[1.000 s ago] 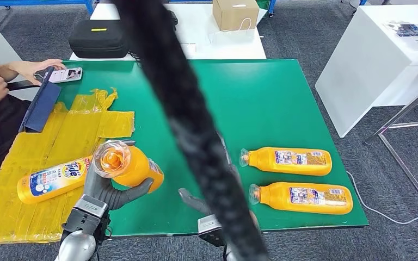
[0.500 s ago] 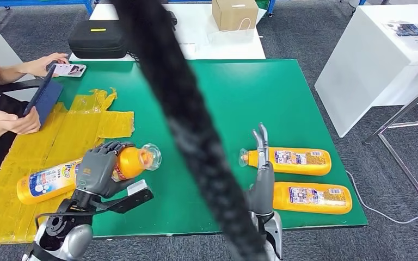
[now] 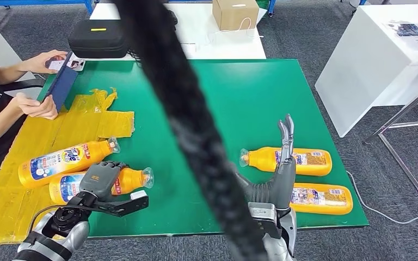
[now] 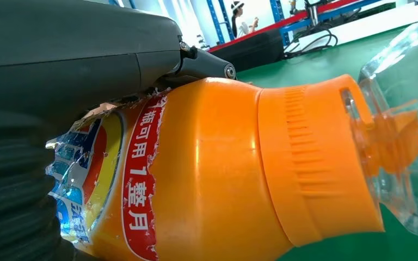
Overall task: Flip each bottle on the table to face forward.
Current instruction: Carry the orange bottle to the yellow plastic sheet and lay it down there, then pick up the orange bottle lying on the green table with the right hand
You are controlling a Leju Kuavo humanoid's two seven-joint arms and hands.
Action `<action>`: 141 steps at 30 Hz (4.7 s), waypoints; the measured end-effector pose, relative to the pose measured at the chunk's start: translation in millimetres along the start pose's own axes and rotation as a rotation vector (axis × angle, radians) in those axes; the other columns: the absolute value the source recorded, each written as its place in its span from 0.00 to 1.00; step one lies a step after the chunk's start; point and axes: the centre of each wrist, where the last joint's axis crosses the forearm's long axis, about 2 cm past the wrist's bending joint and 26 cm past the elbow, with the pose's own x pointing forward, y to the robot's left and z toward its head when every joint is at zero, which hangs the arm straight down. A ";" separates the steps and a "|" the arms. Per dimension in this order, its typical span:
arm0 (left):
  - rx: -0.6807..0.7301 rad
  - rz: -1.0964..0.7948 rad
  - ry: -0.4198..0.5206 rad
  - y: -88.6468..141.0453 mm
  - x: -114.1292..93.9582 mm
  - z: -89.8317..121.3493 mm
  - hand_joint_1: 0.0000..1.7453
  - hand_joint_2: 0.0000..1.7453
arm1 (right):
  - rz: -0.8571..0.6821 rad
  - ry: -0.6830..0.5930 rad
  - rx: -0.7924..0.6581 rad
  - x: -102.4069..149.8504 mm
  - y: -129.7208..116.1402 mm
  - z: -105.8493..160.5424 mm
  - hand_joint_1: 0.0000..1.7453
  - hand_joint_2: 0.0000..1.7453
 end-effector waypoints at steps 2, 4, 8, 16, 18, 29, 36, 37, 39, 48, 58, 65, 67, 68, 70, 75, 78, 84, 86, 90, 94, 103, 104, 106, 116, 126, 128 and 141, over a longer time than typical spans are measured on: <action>-0.004 0.001 0.001 -0.1 0.0 -0.4 1.00 1.00 | 0.002 -0.001 -0.004 0.0 -0.6 -0.5 0.00 1.00; -0.011 0.002 0.003 0.0 0.1 -0.8 1.00 1.00 | 0.002 -0.002 -0.005 0.1 -1.0 -0.8 0.00 1.00; -0.022 0.006 0.023 -0.3 -1.4 -3.7 1.00 1.00 | 0.000 -0.003 -0.001 0.4 -0.6 -1.3 0.00 1.00; 0.037 0.017 0.090 -1.1 -2.7 -15.8 0.00 1.00 | -0.003 -0.005 0.001 1.6 1.6 -3.9 0.00 1.00; 0.080 0.009 0.123 -0.3 -4.4 -20.5 0.00 1.00 | -0.003 -0.006 0.007 1.8 2.8 -5.1 0.00 1.00; 0.079 0.038 0.205 -6.8 -12.0 -34.9 0.00 1.00 | -0.007 -0.004 0.032 2.9 9.5 -6.5 0.00 1.00; 0.071 0.048 0.217 -8.4 -12.2 -36.6 0.00 1.00 | -0.007 -0.003 0.035 2.6 10.2 -6.2 0.00 1.00; 0.071 0.049 0.218 -8.5 -12.1 -36.8 0.00 1.00 | -0.007 -0.003 0.035 2.5 10.3 -6.2 0.00 1.00; 0.069 0.050 0.219 -8.6 -11.6 -37.4 0.00 1.00 | -0.006 -0.002 0.036 2.5 10.4 -6.2 0.00 1.00; 0.078 0.161 0.162 -11.4 -9.3 -37.2 0.00 1.00 | 0.000 0.006 0.045 2.2 10.9 -5.5 0.00 1.00; 0.725 0.538 -0.055 9.9 25.7 9.3 0.00 1.00 | 0.423 -0.058 0.270 -15.5 3.9 -3.3 0.00 1.00; 1.008 0.596 -0.089 47.5 33.7 37.7 0.00 1.00 | 0.673 -0.044 0.444 -48.2 -10.0 -17.9 0.00 1.00; 1.031 0.622 -0.104 53.4 36.0 41.6 0.00 1.00 | 0.715 -0.035 0.495 -58.9 -14.6 -24.6 0.00 1.00; 1.028 0.647 -0.116 55.5 37.4 42.9 0.00 1.00 | 0.734 -0.026 0.527 -65.1 -17.4 -28.0 0.00 1.00; 1.007 0.707 -0.144 57.8 40.4 44.5 0.00 1.00 | 0.767 -0.002 0.597 -78.3 -24.3 -34.5 0.00 1.00; 0.962 0.773 -0.211 56.7 50.3 46.2 0.00 1.00 | 0.835 0.042 0.713 -112.1 -46.6 -53.7 0.00 1.00; 0.949 0.796 -0.234 55.2 55.5 46.0 0.00 1.00 | 0.875 0.065 0.754 -129.2 -59.0 -65.3 0.00 1.00; 0.943 0.829 -0.257 54.5 59.9 45.3 0.00 1.00 | 0.922 0.100 0.811 -150.7 -74.8 -74.7 0.00 1.00; 0.943 0.831 -0.259 54.4 60.4 45.2 0.00 1.00 | 0.933 0.108 0.818 -154.0 -77.8 -75.5 0.00 1.00; 0.942 0.834 -0.264 54.3 61.2 45.1 0.00 1.00 | 0.940 0.121 0.840 -158.9 -82.2 -76.5 0.00 1.00; 0.943 0.843 -0.276 54.1 62.8 44.9 0.00 1.00 | 0.923 0.141 0.882 -165.2 -90.4 -76.4 0.00 1.00; 0.953 0.862 -0.280 49.7 63.2 44.1 0.00 1.00 | 0.738 0.237 1.004 -180.5 -120.9 -69.3 0.00 1.00; 0.953 0.862 -0.277 49.0 63.2 43.9 0.00 1.00 | 0.735 0.248 1.013 -181.9 -126.0 -68.9 0.00 1.00; 0.951 0.866 -0.272 47.4 63.0 43.5 0.00 1.00 | 0.752 0.265 1.023 -184.2 -135.1 -69.2 0.00 1.00; 0.935 0.882 -0.253 41.3 62.3 41.3 0.00 1.00 | 1.000 0.327 1.000 -193.4 -152.4 -71.6 0.00 1.00; 0.930 0.890 -0.253 42.0 63.4 39.1 0.00 1.00 | 1.123 0.354 0.996 -203.4 -152.2 -69.3 0.04 1.00; 0.929 0.892 -0.252 42.1 63.7 38.4 0.00 1.00 | 1.141 0.357 1.005 -205.7 -151.1 -68.7 0.34 1.00; 0.930 0.899 -0.254 43.3 65.2 36.6 0.00 1.00 | 1.137 0.358 1.015 -215.8 -139.0 -66.3 1.00 1.00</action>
